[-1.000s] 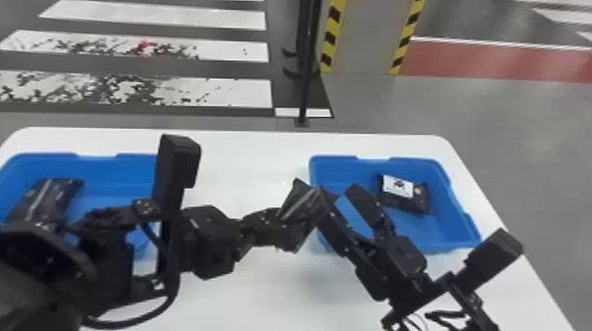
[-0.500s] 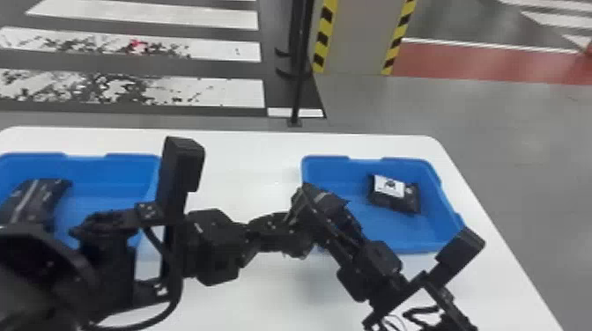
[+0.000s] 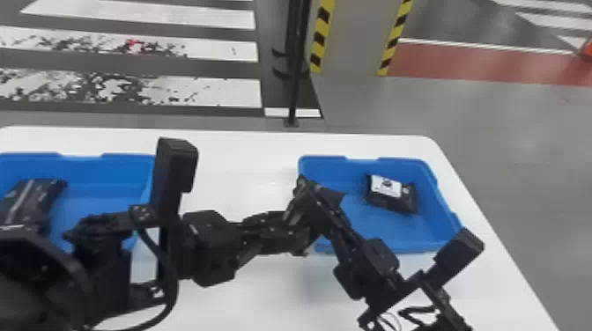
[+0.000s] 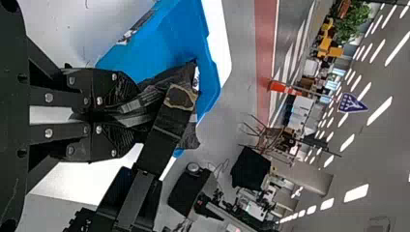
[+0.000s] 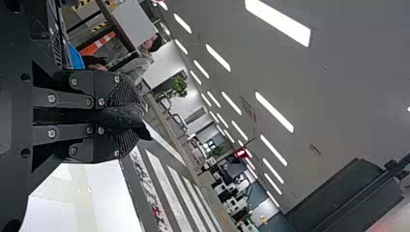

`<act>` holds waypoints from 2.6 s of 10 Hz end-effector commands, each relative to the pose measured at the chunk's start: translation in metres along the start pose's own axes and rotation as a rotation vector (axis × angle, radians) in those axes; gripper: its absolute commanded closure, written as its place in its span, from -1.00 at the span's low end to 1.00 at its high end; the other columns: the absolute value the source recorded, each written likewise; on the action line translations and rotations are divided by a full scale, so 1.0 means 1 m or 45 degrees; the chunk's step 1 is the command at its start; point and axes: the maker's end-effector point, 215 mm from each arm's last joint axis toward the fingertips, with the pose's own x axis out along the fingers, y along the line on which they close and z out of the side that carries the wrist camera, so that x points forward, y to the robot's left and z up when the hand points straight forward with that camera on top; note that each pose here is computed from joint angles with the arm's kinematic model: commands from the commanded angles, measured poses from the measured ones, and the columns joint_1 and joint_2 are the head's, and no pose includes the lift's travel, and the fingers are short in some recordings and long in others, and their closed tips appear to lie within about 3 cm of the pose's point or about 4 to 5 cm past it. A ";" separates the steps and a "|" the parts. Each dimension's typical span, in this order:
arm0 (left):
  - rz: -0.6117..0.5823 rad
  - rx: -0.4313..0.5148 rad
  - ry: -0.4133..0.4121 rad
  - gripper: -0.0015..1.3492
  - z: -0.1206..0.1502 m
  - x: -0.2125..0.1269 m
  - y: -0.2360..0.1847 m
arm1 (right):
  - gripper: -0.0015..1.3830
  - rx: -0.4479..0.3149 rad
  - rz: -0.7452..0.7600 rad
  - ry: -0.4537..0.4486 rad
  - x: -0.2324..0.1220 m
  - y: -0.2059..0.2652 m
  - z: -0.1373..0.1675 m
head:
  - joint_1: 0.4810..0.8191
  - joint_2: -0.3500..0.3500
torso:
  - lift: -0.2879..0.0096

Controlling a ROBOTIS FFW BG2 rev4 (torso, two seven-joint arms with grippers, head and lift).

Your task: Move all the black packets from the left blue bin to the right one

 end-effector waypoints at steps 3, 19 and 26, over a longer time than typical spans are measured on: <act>0.082 -0.118 -0.052 -0.82 -0.020 -0.020 0.024 | 0.84 -0.077 -0.046 -0.056 0.002 -0.028 0.031 | 0.27 -0.41 | -0.31; 0.773 -0.121 -0.123 -0.68 -0.024 -0.216 0.166 | -0.84 -0.704 -0.527 0.042 -0.076 -0.118 0.099 | 0.27 -0.24 | -0.31; 1.308 -0.288 0.117 -0.68 -0.081 -0.349 0.254 | -0.84 -0.603 -0.557 0.120 -0.124 -0.089 0.064 | 0.27 0.56 | -0.31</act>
